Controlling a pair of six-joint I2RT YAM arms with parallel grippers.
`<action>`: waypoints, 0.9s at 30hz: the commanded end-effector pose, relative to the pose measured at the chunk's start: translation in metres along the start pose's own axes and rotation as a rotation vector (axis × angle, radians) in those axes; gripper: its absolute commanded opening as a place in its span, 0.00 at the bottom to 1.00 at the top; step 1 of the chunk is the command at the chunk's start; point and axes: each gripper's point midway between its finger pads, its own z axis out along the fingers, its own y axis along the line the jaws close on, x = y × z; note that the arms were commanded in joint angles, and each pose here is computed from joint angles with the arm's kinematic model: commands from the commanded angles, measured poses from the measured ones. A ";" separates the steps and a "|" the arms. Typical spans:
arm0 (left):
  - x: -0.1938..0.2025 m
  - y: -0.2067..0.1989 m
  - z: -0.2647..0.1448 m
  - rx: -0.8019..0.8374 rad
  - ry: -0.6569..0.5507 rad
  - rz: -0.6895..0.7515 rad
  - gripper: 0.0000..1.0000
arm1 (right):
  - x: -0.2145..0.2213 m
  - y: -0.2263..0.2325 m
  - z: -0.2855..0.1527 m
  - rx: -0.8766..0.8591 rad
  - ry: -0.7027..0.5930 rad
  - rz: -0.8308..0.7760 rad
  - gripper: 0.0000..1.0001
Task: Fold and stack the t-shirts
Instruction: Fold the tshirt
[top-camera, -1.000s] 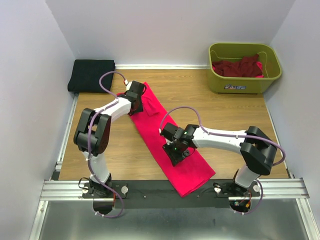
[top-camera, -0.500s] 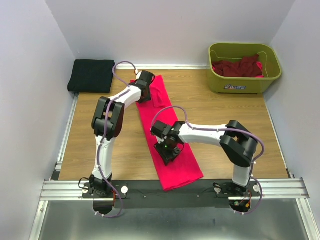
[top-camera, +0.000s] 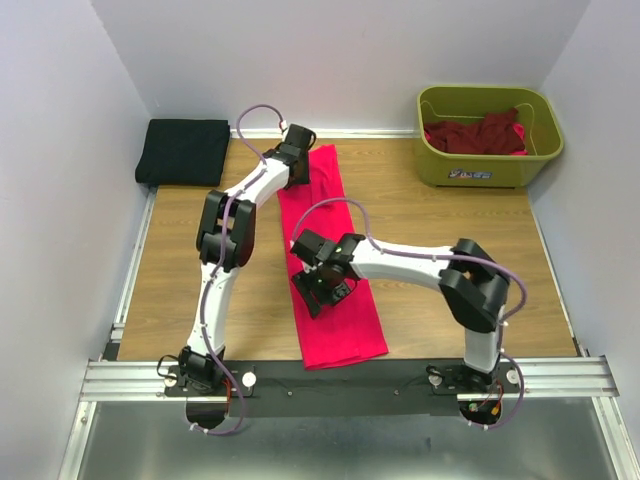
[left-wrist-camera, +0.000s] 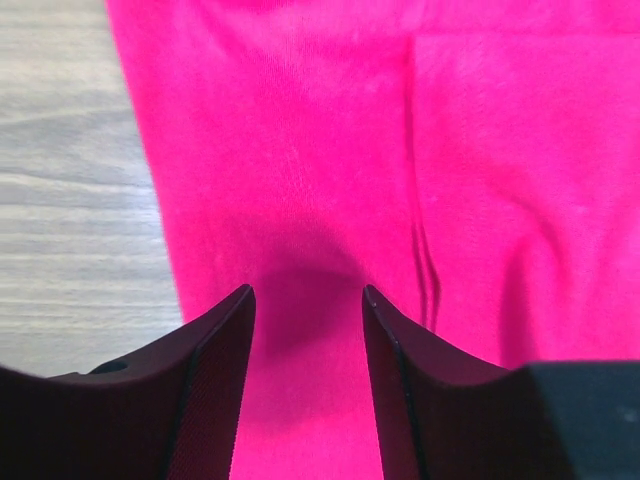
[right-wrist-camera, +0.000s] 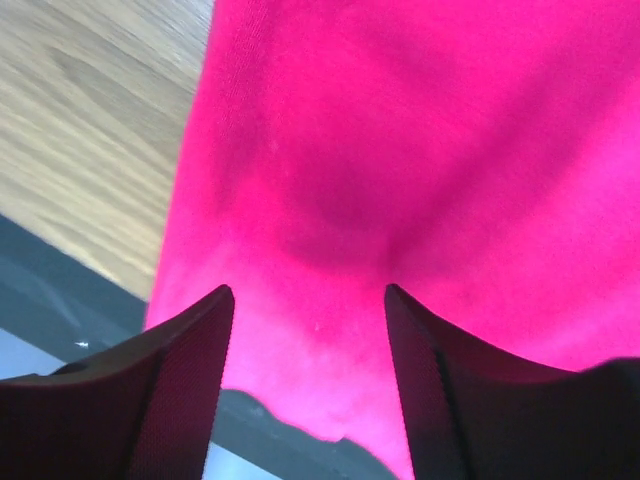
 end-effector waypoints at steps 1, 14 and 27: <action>-0.073 -0.010 -0.064 0.094 -0.170 -0.033 0.57 | -0.018 -0.004 -0.048 0.036 -0.174 0.099 0.71; 0.038 0.006 -0.189 0.150 -0.077 -0.106 0.67 | 0.082 -0.079 -0.059 0.131 -0.120 0.407 0.73; 0.285 0.003 -0.290 0.272 0.329 -0.213 0.67 | 0.135 -0.066 -0.056 -0.036 -0.036 0.420 0.60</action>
